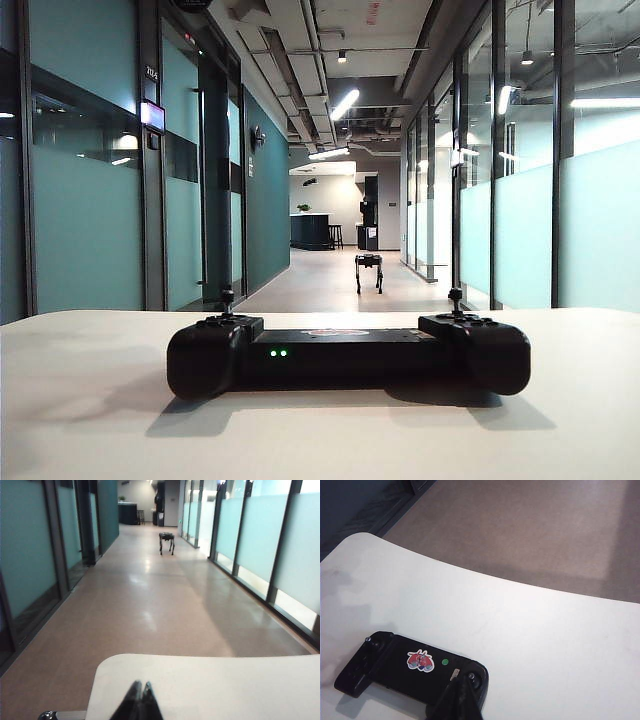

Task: Push the left joystick on the remote control sitting on the white table forward to make the robot dog walk in a straight line until it approaches the door.

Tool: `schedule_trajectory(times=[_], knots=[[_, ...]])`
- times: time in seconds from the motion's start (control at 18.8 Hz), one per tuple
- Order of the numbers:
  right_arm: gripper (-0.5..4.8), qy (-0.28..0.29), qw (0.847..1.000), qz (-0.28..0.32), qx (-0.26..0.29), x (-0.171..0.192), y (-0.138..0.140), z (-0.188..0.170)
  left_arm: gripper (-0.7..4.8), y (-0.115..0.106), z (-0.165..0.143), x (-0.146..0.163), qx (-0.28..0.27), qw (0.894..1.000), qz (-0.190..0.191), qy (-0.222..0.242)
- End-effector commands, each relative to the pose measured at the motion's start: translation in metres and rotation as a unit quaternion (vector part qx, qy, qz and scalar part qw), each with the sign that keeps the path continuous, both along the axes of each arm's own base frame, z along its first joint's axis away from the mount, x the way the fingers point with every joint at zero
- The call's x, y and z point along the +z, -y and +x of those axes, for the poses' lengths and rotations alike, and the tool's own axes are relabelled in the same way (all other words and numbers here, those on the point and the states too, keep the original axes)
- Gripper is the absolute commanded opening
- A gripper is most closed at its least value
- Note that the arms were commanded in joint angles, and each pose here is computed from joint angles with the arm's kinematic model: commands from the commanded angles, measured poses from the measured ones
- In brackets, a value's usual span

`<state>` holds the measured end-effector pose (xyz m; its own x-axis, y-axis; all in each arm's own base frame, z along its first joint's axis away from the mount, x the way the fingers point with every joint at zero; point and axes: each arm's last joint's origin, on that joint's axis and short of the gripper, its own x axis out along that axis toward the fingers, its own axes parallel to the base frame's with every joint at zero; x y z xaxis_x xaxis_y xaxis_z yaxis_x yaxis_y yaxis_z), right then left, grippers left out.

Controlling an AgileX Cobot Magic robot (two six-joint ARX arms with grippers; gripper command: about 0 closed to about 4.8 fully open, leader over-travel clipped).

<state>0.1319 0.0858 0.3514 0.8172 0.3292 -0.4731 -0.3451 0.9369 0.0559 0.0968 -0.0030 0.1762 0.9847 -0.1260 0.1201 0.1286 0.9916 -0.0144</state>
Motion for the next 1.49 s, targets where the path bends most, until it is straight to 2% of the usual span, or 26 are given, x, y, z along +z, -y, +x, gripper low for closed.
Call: schedule_trajectory(times=[0.05,0.37,0.69,1.49], knots=[[-0.05,0.011,1.000,0.005,-0.002,0.0032,0.0002,0.0002,-0.05,0.0024,-0.0004,0.0027,0.024,1.000,-0.008,0.009],[-0.05,0.010,1.000,0.004,-0.002,0.0029,-0.0001,0.0006,-0.05,0.0013,-0.0003,0.0017,0.015,1.000,0.006,0.005],[-0.05,0.010,1.000,0.004,-0.002,0.0029,-0.0001,0.0006,-0.05,0.0007,0.0001,-0.0015,0.019,1.000,0.004,-0.011],[-0.05,0.010,1.000,0.004,-0.002,0.0029,-0.0001,0.0006,-0.05,0.0004,0.0001,-0.0011,0.023,1.000,0.004,-0.009]])
